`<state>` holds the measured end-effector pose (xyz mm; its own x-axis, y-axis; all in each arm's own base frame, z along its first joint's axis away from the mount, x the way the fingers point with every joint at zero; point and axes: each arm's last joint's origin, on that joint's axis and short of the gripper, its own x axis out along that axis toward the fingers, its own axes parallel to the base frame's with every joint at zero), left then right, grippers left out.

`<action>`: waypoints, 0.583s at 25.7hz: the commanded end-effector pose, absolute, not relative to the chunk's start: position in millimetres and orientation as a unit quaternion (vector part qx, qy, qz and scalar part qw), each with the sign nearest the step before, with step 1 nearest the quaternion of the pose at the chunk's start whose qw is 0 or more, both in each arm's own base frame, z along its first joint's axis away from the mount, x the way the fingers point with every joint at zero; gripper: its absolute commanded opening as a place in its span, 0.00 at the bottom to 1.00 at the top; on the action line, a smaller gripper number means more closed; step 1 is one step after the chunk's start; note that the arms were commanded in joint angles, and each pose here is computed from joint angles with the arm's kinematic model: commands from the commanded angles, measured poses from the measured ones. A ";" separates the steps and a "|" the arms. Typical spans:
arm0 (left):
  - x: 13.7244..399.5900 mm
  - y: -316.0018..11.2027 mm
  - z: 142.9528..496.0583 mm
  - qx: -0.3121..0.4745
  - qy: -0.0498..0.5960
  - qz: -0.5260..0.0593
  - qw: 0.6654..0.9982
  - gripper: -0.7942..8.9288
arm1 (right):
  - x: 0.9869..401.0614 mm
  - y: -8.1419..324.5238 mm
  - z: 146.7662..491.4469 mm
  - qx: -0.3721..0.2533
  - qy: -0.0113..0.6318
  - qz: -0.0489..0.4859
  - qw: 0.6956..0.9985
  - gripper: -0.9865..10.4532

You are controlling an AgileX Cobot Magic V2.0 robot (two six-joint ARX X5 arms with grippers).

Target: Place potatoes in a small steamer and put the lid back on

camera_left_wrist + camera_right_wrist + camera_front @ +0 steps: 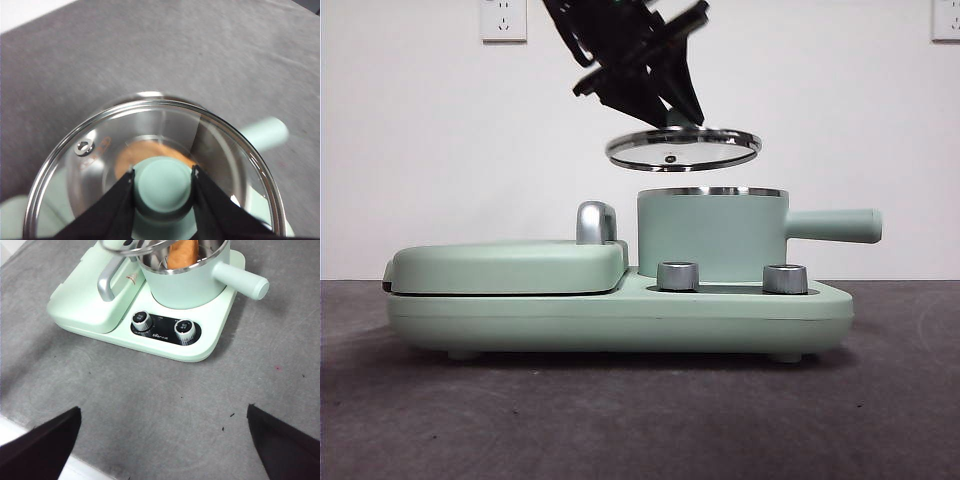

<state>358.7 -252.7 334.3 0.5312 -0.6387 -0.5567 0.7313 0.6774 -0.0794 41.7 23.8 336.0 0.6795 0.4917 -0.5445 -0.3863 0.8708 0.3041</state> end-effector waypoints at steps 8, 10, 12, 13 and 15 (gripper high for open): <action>382.9 -279.6 332.6 0.121 0.244 -0.413 0.869 0.10 | 41.9 24.1 338.5 0.088 0.317 0.240 0.913 0.55; 381.7 -282.6 333.2 0.136 0.231 -0.420 0.867 0.10 | 41.8 24.0 338.5 0.088 0.317 0.240 0.914 0.55; 381.5 -284.7 334.0 0.138 0.222 -0.423 0.867 0.10 | 41.9 24.0 338.5 0.088 0.317 0.240 0.914 0.55; 381.6 -285.9 333.2 0.138 0.221 -0.425 0.867 0.10 | 41.9 24.0 338.5 0.088 0.317 0.240 0.914 0.55; 382.8 -288.3 328.9 0.146 0.220 -0.430 0.864 0.10 | 41.9 24.0 338.5 0.088 0.317 0.240 0.914 0.55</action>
<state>379.2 -280.0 325.0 0.5267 -0.6537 -0.5434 0.7929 0.6082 0.0368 41.7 23.8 336.0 0.6797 0.4914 -0.5446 -0.3820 0.8710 0.3090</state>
